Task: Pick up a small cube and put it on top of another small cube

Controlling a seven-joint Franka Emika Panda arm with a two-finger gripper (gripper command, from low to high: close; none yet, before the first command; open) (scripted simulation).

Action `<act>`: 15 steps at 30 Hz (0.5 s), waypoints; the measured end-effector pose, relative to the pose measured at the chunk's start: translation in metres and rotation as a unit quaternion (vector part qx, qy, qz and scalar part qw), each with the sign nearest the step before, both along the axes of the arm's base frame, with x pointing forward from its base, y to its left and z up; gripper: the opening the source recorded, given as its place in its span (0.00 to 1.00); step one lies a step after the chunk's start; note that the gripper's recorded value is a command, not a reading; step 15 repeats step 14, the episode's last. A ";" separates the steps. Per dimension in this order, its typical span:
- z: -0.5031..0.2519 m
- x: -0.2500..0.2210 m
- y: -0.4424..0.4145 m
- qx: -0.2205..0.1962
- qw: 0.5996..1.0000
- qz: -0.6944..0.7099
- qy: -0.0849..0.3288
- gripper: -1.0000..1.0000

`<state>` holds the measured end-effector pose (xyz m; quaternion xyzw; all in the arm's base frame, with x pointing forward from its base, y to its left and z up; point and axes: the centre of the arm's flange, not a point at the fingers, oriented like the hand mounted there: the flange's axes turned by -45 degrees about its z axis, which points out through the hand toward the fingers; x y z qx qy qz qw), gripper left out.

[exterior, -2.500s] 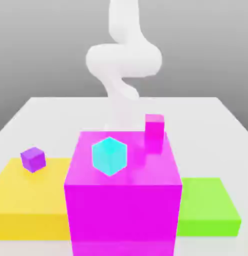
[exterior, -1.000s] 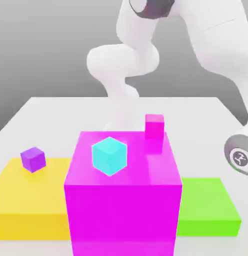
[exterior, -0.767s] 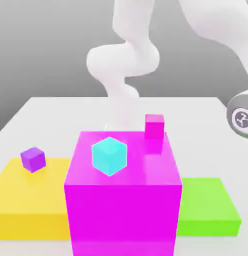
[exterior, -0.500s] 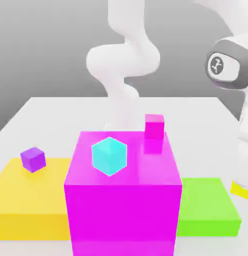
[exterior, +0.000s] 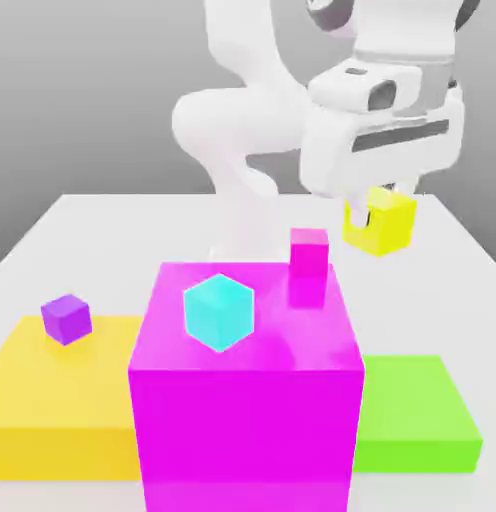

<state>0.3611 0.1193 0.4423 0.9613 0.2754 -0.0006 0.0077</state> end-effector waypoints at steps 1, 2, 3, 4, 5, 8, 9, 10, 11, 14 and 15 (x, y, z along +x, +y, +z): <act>0.004 -0.008 -0.006 0.001 1.000 -0.011 0.000 0.00; 0.007 -0.016 -0.013 0.002 1.000 -0.022 0.000 0.00; 0.010 -0.024 -0.019 0.004 0.999 -0.033 0.001 0.00; 0.013 -0.032 -0.024 0.005 0.999 -0.044 0.001 0.00; 0.015 -0.041 -0.030 0.007 0.998 -0.055 0.001 0.00; 0.004 -0.056 -0.040 0.010 0.997 -0.076 0.002 0.00; -0.008 -0.057 -0.041 0.010 0.997 -0.077 0.002 0.00; -0.021 -0.057 -0.041 0.010 0.997 -0.078 0.002 0.00; -0.035 -0.058 -0.042 0.010 0.997 -0.079 0.002 0.00; -0.043 -0.059 -0.042 0.011 0.997 -0.079 0.002 1.00; -0.043 -0.059 -0.042 0.011 0.997 -0.079 0.002 1.00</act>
